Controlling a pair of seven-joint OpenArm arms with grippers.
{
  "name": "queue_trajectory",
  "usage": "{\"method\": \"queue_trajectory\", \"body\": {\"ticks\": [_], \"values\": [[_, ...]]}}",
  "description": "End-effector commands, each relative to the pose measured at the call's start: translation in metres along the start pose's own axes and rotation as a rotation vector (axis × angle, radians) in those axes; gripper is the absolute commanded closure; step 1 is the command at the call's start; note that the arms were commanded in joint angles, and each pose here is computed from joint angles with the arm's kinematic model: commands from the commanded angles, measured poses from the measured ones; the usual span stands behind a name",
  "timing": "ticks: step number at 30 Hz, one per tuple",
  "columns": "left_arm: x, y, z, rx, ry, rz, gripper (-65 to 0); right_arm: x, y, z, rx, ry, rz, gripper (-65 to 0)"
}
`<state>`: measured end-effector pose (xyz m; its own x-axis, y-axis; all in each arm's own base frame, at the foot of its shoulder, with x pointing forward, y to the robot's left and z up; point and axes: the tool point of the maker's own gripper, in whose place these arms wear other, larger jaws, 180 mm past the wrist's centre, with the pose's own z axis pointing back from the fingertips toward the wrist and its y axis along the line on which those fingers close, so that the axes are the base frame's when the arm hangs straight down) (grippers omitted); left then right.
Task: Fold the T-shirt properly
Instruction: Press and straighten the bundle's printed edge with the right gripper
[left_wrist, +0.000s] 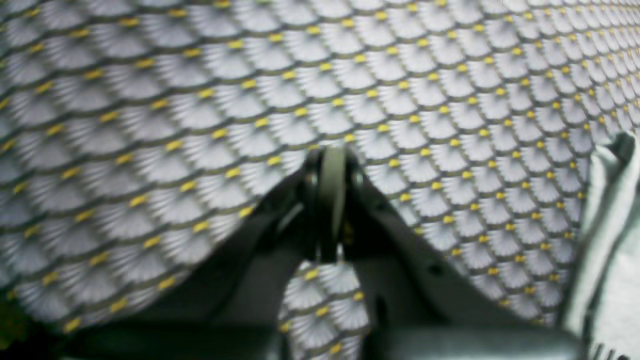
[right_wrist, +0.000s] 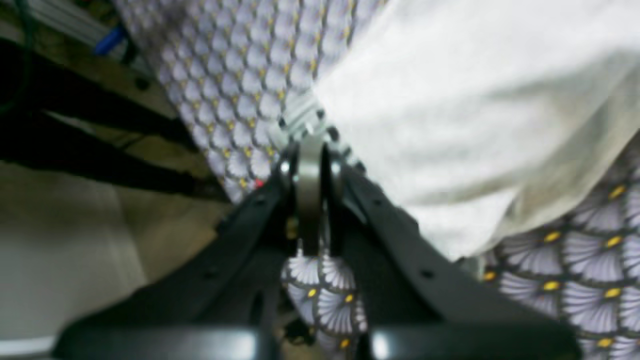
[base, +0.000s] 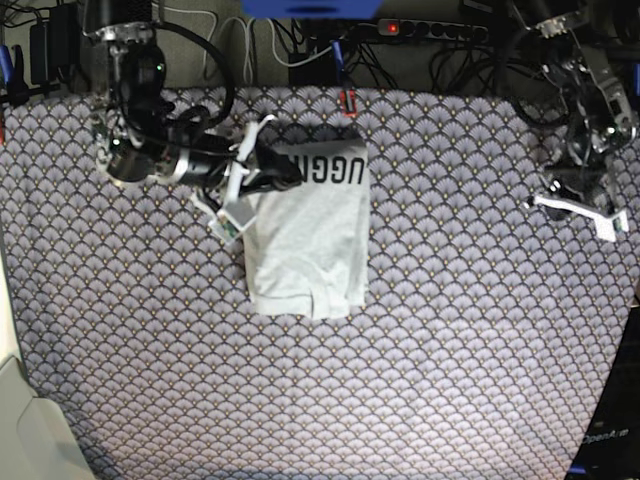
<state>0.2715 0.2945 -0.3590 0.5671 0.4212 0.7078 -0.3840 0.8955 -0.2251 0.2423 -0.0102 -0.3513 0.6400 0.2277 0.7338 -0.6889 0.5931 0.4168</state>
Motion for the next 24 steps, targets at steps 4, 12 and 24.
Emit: {"method": "queue_trajectory", "body": {"ticks": [4,12,24], "values": [[0.014,0.009,0.007,0.016,-0.049,0.000,-0.3,-0.006,-0.006,-0.013,0.037,-0.042,-0.074,0.0],[0.013,0.012,0.008,0.022,-0.047,0.002,-0.3,-0.035,-0.019,-0.017,0.039,-0.003,-0.128,0.0],[0.025,0.022,0.011,0.041,-0.060,-0.038,-0.3,0.058,-0.009,-0.004,0.013,-0.009,0.204,0.0]]}}
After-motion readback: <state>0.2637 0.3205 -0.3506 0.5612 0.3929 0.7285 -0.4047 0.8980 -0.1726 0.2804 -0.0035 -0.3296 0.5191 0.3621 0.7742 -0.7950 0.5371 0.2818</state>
